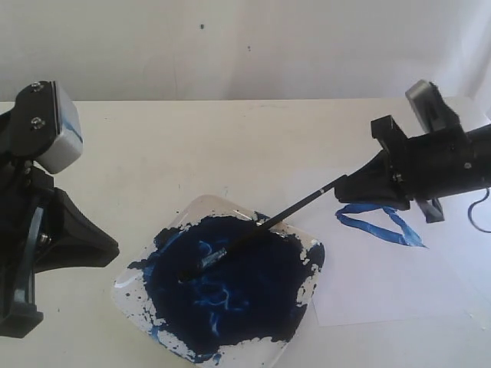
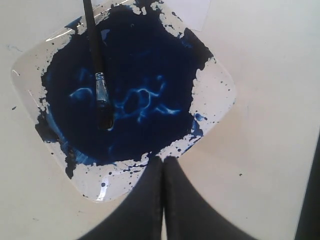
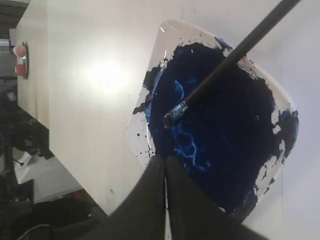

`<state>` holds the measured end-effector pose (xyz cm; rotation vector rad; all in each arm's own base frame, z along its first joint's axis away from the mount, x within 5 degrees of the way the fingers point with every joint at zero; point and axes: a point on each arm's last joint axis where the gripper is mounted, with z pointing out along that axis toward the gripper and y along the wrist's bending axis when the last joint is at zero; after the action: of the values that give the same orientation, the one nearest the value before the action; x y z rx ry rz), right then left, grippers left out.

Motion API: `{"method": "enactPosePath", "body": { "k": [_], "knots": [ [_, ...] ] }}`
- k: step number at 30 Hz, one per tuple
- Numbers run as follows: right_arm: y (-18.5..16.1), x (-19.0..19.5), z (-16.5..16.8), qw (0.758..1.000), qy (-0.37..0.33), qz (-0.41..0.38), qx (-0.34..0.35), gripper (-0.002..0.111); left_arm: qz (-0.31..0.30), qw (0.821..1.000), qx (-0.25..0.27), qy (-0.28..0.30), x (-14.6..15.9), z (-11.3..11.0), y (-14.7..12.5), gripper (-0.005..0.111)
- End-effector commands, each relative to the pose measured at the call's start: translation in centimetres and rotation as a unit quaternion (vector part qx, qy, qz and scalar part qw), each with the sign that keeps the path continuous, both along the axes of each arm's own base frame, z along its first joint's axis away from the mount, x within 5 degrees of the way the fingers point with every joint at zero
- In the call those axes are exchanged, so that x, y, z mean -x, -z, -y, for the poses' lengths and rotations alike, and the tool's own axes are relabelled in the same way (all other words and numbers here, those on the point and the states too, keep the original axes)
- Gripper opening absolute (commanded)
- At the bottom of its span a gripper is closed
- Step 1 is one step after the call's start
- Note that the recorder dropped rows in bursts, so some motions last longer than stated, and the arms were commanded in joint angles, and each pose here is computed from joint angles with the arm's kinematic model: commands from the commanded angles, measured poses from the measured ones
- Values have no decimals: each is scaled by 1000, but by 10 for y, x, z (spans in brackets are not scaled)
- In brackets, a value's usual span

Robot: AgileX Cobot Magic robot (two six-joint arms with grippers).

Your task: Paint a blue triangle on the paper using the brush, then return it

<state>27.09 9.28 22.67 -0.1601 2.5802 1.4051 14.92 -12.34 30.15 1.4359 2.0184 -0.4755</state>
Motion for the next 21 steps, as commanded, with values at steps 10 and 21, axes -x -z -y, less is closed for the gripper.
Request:
{"method": "enactPosePath", "body": {
  "k": [10, 21],
  "knots": [
    [-80, 62, 33, 944, 33, 252, 210, 0, -2, 1000, 10, -13, 1, 0, 5, 0],
    [-108, 91, 44, 907, 75, 327, 253, 0, -1, 1000, 11, -14, 1, 0, 5, 0]
  ]
}}
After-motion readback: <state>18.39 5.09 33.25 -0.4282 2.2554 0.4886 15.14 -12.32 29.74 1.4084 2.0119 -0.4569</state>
